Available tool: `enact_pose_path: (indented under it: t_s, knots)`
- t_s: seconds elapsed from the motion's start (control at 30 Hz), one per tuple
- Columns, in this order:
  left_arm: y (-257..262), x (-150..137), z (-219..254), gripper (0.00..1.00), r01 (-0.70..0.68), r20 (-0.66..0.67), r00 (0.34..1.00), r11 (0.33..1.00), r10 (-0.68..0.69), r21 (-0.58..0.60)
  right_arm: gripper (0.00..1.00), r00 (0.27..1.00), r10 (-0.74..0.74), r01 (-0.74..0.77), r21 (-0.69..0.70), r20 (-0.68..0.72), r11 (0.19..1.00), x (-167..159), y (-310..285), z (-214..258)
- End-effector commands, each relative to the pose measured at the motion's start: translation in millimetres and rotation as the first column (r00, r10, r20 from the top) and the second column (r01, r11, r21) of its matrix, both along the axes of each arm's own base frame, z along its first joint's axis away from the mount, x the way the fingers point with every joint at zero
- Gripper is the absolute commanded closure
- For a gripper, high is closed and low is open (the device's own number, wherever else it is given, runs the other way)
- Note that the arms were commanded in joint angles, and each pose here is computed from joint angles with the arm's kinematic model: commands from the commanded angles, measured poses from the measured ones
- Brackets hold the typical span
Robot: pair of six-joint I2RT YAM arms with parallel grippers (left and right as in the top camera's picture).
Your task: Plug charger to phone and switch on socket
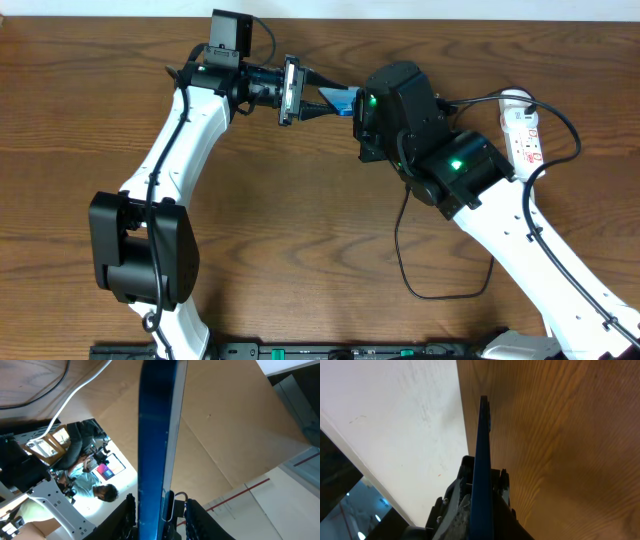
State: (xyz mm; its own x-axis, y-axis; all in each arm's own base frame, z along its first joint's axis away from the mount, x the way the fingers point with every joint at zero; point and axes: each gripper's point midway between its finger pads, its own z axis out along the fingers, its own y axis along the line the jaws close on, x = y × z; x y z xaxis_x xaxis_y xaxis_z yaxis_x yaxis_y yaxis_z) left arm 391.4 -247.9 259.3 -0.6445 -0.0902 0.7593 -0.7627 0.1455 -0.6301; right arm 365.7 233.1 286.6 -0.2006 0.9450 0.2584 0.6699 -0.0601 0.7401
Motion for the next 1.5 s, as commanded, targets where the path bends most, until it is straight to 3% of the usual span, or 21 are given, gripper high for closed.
enact_pose_path:
  t_s: [0.0,0.17,0.33,0.47,0.5,0.57,0.7,0.77,0.83,1.0,1.1,1.2,1.3,1.37,1.47]
  knots:
    - [0.2,-2.8,11.0,0.69,0.002,0.028,1.000,1.000,-0.002,-0.006,0.94,1.000,-0.011,0.010,0.015,0.012,1.000,1.4,1.5,6.0]
    - [-0.1,-1.0,8.7,0.76,-0.009,0.031,0.999,1.000,0.009,0.008,0.94,1.000,0.008,-0.008,0.026,0.004,1.000,-0.5,4.9,5.6]
    - [-0.1,-1.0,8.7,0.92,-0.009,0.031,0.999,1.000,0.009,0.008,0.93,1.000,0.014,-0.014,0.022,0.005,1.000,-1.0,5.4,5.4]
    - [0.5,2.8,4.7,0.93,-0.029,0.041,0.999,0.999,0.028,0.031,0.89,1.000,0.027,-0.027,0.007,0.012,1.000,-0.8,5.2,5.4]
    - [0.9,4.6,2.8,0.93,-0.039,0.046,0.998,0.998,0.037,0.042,0.85,0.999,0.029,-0.028,-0.008,0.020,1.000,-0.1,3.9,5.4]
    - [2.4,10.6,-3.6,0.92,-0.070,0.078,0.995,0.994,0.064,0.079,0.60,0.998,0.038,-0.033,-0.086,0.058,0.996,4.2,-3.9,6.5]
    - [5.8,20.1,-13.2,0.92,-0.112,0.171,0.981,0.985,0.088,0.133,0.25,0.991,0.091,-0.069,-0.201,0.099,0.977,8.3,-11.9,7.6]
    - [8.2,25.7,-19.1,0.93,-0.133,0.246,0.965,0.977,0.089,0.167,0.16,0.986,0.126,-0.096,-0.246,0.111,0.965,9.5,-14.7,8.4]
    - [12.6,33.5,-26.6,0.93,-0.160,0.353,0.933,0.964,0.077,0.212,0.15,0.976,0.175,-0.128,-0.313,0.128,0.941,11.5,-20.3,10.6]
    - [22.3,39.9,-42.8,0.92,-0.167,0.569,0.822,0.938,-0.038,0.305,0.07,0.936,0.332,-0.222,-0.537,0.116,0.814,20.9,-53.3,10.5]
    - [30.7,36.8,-58.7,0.92,-0.166,0.598,0.794,0.907,-0.110,0.388,0.02,0.899,0.438,-0.326,-0.643,0.016,0.693,18.4,-78.7,-3.4]
    - [51.0,32.2,-87.0,0.92,-0.189,0.546,0.820,0.819,-0.172,0.542,0.01,0.845,0.510,-0.448,-0.734,-0.160,0.510,8.6,-110.3,-27.8]
    - [73.4,27.6,-108.6,0.93,-0.203,0.488,0.846,0.714,-0.216,0.670,0.01,0.775,0.535,-0.576,-0.725,-0.336,0.378,-8.8,-131.0,-57.6]
    - [86.0,24.7,-118.4,0.93,-0.204,0.460,0.853,0.652,-0.248,0.730,0.01,0.741,0.519,-0.640,-0.681,-0.426,0.356,-22.0,-138.5,-80.3]
    - [89.2,21.9,-123.6,0.93,-0.194,0.453,0.846,0.627,-0.283,0.754,0.01,0.694,0.508,-0.704,-0.626,-0.510,0.334,-35.3,-141.5,-113.4]
